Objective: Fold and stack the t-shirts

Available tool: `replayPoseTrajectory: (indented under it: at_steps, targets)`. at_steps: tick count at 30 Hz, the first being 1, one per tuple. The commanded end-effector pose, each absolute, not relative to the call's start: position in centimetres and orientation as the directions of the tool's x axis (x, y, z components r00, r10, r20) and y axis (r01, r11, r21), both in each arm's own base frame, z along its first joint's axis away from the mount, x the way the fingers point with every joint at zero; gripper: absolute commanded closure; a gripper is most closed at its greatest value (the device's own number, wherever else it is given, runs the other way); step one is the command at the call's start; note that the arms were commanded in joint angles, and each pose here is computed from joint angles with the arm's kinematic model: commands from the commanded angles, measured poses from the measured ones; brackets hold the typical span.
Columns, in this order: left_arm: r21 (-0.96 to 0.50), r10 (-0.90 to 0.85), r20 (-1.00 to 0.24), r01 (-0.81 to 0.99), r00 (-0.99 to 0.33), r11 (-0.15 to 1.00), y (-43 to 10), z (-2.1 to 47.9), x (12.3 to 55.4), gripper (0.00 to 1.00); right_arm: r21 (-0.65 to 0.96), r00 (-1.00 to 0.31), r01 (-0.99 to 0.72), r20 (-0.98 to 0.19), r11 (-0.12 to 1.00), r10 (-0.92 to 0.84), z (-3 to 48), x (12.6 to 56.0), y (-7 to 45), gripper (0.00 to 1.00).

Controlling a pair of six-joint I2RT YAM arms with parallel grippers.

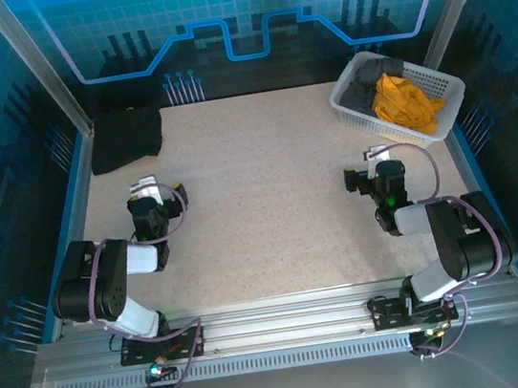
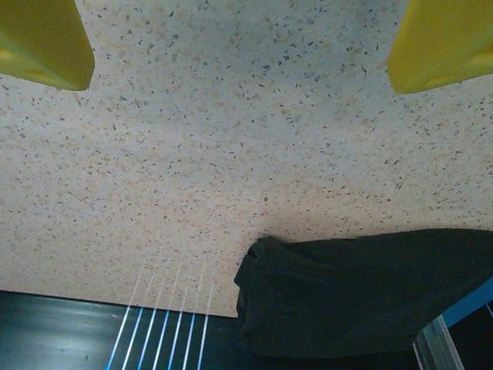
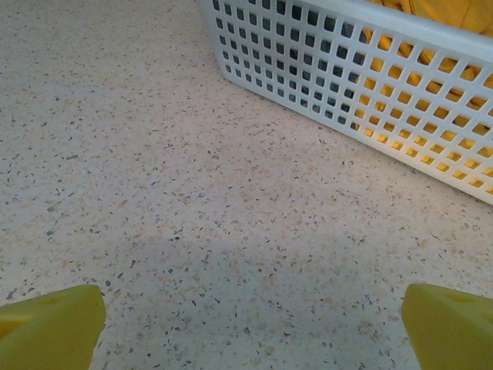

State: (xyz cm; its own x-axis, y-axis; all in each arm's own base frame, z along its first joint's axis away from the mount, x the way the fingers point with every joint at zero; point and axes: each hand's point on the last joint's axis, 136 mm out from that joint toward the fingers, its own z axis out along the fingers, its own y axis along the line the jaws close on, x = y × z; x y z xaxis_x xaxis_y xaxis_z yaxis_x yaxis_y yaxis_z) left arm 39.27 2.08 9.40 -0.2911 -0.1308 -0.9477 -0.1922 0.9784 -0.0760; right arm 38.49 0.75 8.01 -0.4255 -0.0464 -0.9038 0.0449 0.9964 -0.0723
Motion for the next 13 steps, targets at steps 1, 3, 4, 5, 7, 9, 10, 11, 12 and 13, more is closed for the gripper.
replayPoseTrajectory:
  at_steps: [1, 3, 4, 5, 7, 9, 10, 11, 12, 13]
  targets:
    - [-0.065, -0.113, -0.953, -0.174, -0.282, 0.983, 1.94, 9.71, 39.26, 0.01, -0.083, -0.373, 0.042, -0.926, 0.996, -0.062, 9.57, 39.46, 0.90, 0.00]
    - [-0.056, -0.106, -0.952, -0.179, -0.287, 0.982, 1.89, 9.73, 39.39, 0.01, -0.084, -0.373, 0.041, -0.926, 0.996, -0.063, 9.59, 39.47, 0.93, 0.00]
    - [-0.055, -0.106, -0.952, -0.180, -0.287, 0.982, 1.89, 9.74, 39.40, 0.01, -0.086, -0.372, 0.041, -0.926, 0.995, -0.065, 9.62, 39.49, 0.98, 0.00]
    - [-0.054, -0.105, -0.952, -0.179, -0.287, 0.982, 1.86, 9.73, 39.40, 0.01, -0.087, -0.372, 0.040, -0.926, 0.995, -0.065, 9.64, 39.50, 1.01, 0.00]
    - [-0.055, -0.105, -0.952, -0.179, -0.287, 0.982, 1.87, 9.73, 39.38, 0.01, -0.087, -0.375, 0.038, -0.925, 0.995, -0.066, 9.58, 39.52, 1.02, 0.00]
    - [-0.057, -0.108, -0.952, -0.181, -0.287, 0.982, 1.89, 9.72, 39.37, 0.01, -0.079, -0.380, -0.015, -0.922, 0.997, -0.079, 9.53, 39.69, 1.72, 0.00]
    - [-0.056, -0.107, -0.951, -0.181, -0.289, 0.982, 1.89, 9.67, 39.36, 0.01, -0.076, -0.380, -0.023, -0.922, 0.997, -0.079, 9.52, 39.69, 1.78, 0.00]
    - [-0.057, -0.108, -0.952, -0.181, -0.287, 0.982, 1.89, 9.70, 39.37, 0.01, -0.075, -0.380, -0.024, -0.922, 0.997, -0.078, 9.52, 39.69, 1.81, 0.00]
    - [-0.058, -0.109, -0.951, -0.179, -0.289, 0.982, 1.86, 9.67, 39.36, 0.01, -0.075, -0.381, -0.025, -0.921, 0.997, -0.079, 9.46, 39.65, 1.83, 0.00]
    - [-0.058, -0.109, -0.952, -0.181, -0.287, 0.982, 1.91, 9.72, 39.37, 0.01, -0.075, -0.380, -0.024, -0.922, 0.997, -0.078, 9.48, 39.65, 1.83, 0.00]
